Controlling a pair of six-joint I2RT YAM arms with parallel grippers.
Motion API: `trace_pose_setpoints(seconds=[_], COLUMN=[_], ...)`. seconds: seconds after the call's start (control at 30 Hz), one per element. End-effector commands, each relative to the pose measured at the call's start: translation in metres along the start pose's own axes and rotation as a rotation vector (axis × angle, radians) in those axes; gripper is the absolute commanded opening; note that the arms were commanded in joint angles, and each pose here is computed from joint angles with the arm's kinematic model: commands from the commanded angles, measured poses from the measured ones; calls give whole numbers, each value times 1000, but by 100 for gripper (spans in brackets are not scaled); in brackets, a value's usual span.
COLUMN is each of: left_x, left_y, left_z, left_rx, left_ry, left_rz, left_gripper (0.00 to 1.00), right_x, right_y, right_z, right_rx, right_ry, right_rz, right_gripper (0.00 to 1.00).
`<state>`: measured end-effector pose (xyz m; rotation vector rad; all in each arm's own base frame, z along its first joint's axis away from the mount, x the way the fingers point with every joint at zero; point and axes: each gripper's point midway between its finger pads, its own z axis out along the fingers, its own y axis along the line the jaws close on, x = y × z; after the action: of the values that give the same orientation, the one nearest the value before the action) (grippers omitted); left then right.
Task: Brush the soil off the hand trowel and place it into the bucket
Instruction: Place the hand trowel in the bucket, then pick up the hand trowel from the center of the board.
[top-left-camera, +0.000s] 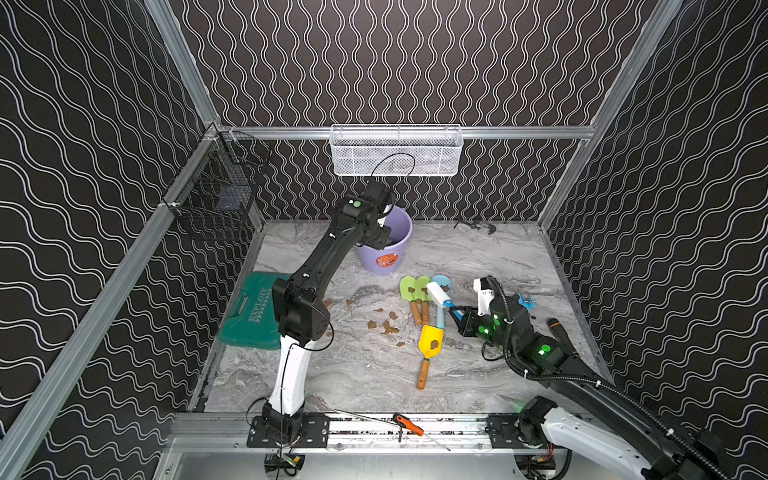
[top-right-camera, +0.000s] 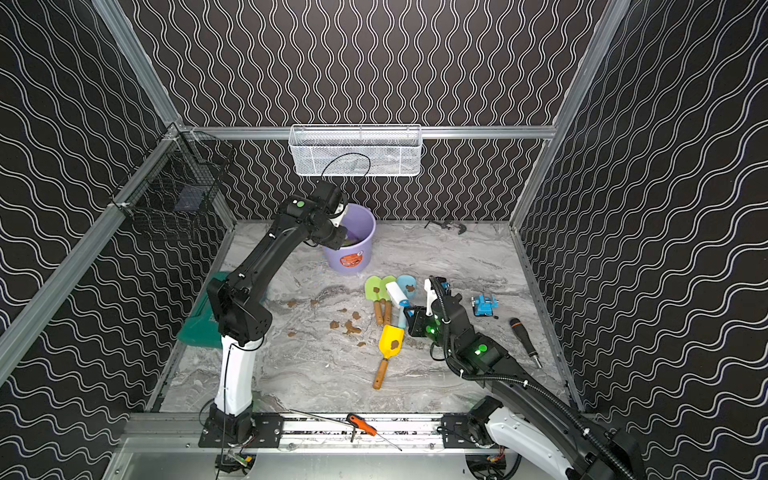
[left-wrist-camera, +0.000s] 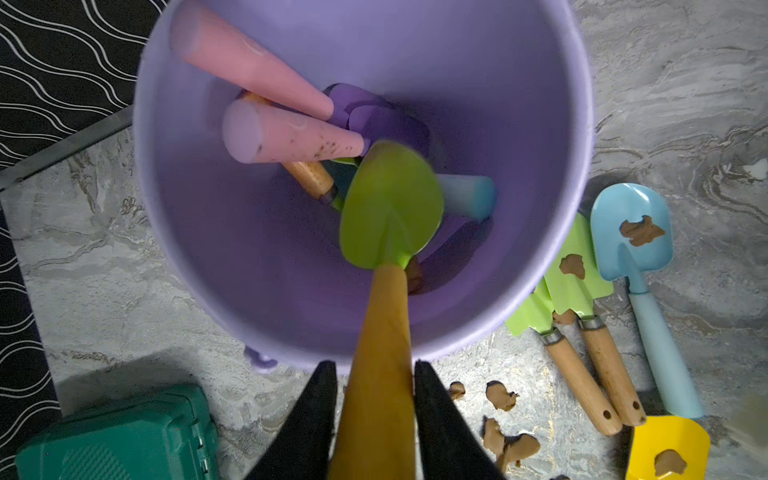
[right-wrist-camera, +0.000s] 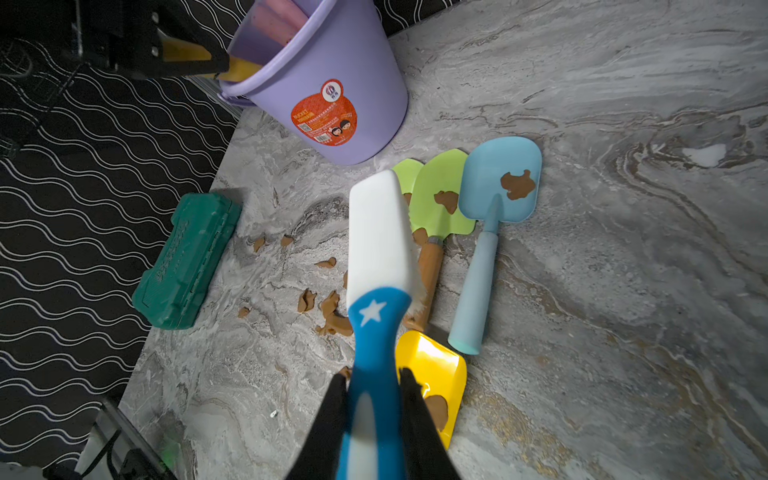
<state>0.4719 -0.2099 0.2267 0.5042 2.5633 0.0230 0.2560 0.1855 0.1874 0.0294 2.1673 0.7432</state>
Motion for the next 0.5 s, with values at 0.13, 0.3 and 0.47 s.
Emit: trace_pose_setpoints(seconds=[0.13, 0.3, 0.47], left_x=[-9, 13, 64], left_y=[6, -2, -47], left_z=[-35, -77, -100], left_rx=[-18, -47, -1], left_ry=[-77, -139, -187], left_rz=[-20, -29, -35], left_gripper=[36, 36, 36], right_x=[-18, -21, -18], right_y=[10, 2, -16], right_z=[-5, -13, -20], right_rx=[-29, 6, 74], right_ry=[-55, -79, -107], right_rz=[-20, -17, -2], right_gripper=[0, 0, 0])
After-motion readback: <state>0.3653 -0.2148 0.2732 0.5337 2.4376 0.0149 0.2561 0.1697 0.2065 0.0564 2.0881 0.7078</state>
